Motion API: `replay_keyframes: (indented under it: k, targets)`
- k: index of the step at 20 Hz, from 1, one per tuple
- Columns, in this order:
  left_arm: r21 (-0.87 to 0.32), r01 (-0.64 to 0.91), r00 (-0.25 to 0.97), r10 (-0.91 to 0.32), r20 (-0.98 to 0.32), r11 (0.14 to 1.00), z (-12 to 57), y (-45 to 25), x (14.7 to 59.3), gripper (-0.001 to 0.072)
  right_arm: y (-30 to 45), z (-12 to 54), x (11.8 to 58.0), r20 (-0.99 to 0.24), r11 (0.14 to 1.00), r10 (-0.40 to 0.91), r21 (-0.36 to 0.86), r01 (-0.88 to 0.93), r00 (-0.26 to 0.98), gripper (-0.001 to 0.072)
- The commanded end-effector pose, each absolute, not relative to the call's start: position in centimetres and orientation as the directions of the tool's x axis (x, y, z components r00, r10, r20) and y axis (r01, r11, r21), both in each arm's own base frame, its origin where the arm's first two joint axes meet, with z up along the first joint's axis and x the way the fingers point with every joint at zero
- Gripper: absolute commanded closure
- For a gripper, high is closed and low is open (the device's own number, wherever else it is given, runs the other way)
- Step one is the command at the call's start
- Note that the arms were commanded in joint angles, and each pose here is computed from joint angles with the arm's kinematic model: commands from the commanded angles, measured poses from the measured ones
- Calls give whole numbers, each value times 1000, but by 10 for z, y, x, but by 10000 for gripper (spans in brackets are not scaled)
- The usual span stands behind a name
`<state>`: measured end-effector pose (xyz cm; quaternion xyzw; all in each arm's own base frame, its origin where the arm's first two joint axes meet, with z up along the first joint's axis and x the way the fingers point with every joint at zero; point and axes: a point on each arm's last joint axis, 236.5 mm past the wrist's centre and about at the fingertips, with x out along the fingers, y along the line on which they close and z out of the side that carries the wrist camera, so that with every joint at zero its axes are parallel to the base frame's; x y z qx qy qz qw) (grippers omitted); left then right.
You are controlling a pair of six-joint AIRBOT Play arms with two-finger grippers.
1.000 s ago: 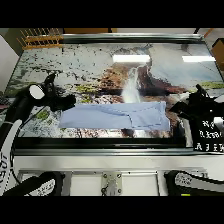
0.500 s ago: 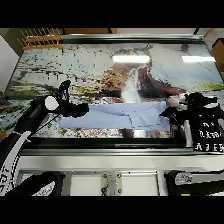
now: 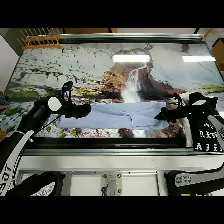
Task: Fold the clothes and pants, and hang the long-sleeved shirts on hangers.
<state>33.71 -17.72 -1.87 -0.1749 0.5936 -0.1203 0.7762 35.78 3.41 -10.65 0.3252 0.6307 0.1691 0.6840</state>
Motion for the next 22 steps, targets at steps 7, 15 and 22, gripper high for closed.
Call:
replay_keyframes:
  k: [7,15,22]
  targets:
    - [-484,105,151,-495,-856,869,-68,-301,380,702,7,42,385,-864,867,488,496,48,128,691]
    - [-529,256,82,-563,-822,809,-99,-411,398,702,82,128,397,-918,926,359,328,-186,168,691]
    - [-542,326,23,-579,-815,775,-101,-450,395,702,130,138,389,-923,904,349,285,-320,163,691]
